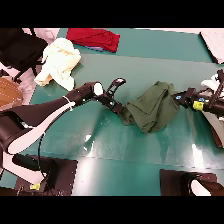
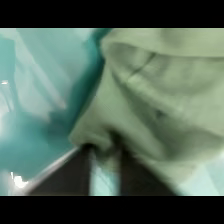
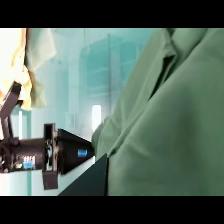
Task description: Fold the shirts.
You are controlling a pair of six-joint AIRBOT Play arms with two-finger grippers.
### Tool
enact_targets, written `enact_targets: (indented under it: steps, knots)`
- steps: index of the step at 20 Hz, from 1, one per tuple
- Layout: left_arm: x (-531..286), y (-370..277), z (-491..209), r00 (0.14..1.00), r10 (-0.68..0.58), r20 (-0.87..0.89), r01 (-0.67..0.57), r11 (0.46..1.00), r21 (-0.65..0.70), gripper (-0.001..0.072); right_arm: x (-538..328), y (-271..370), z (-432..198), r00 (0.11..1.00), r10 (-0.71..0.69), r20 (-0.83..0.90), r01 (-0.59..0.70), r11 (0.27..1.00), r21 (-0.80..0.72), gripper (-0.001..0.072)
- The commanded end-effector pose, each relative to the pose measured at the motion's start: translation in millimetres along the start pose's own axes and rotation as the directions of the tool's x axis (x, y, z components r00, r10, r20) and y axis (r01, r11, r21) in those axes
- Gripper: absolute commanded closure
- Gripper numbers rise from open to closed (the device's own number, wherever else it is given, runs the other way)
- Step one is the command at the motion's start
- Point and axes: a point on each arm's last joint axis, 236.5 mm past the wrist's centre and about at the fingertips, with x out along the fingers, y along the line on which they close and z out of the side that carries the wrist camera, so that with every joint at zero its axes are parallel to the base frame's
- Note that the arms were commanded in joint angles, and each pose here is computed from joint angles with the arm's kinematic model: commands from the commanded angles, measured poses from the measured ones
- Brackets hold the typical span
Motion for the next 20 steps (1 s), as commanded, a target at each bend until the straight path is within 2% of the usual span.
enact_targets:
  steps: [1, 3, 4, 5, 6, 12, 13, 14, 20]
  knots:
    - [-1.1, -0.9, 14.3, 0.999, -0.003, 0.045, 0.003, 1.000, -0.001, 0.0675, -0.5, 0.9, -3.1, 1.000, 0.003, -0.013, -0.003, 1.000, -0.006, 0.0691]
    - [-9.5, -5.3, 22.0, 0.999, -0.004, 0.054, 0.003, 1.000, 0.022, 0.0672, -0.5, 1.1, -3.4, 1.000, 0.003, -0.015, -0.004, 1.000, -0.010, 0.0691]
    - [-14.5, -6.3, 26.7, 0.998, -0.002, 0.062, 0.001, 1.000, 0.025, 0.0478, -0.5, 1.3, -4.1, 1.000, 0.004, -0.018, -0.004, 1.000, -0.013, 0.0691]
    - [-21.0, -3.9, 32.4, 0.997, 0.005, 0.078, -0.005, 1.000, 0.001, 0.0360, -0.4, 1.0, -4.7, 1.000, 0.003, -0.020, -0.004, 1.000, -0.015, 0.0691]
    - [-27.5, 0.4, 36.7, 0.995, 0.009, 0.094, -0.009, 1.000, -0.005, 0.0684, -0.6, 1.1, -4.9, 1.000, 0.004, -0.021, -0.004, 1.000, -0.021, 0.0691]
    - [-52.1, 34.8, 64.0, 0.978, 0.044, 0.205, -0.026, 0.995, -0.092, 0.0670, -0.5, 0.8, -4.0, 1.000, 0.003, -0.018, -0.003, 1.000, -0.030, 0.0691]
    - [-53.5, 38.3, 66.4, 0.975, 0.052, 0.216, -0.032, 0.995, -0.095, 0.0371, -0.5, 0.8, -4.3, 1.000, 0.003, -0.019, -0.003, 1.000, -0.031, 0.0691]
    - [-53.5, 39.8, 68.7, 0.973, 0.055, 0.226, -0.031, 0.993, -0.111, 0.0162, -0.4, 0.9, -4.6, 1.000, 0.003, -0.020, -0.004, 0.999, -0.032, 0.0691]
    - [-25.3, 46.5, 54.8, 0.985, 0.032, 0.170, -0.004, 0.987, -0.162, 0.0165, -0.4, 0.9, -3.3, 1.000, 0.003, -0.014, -0.003, 0.999, -0.032, 0.0691]
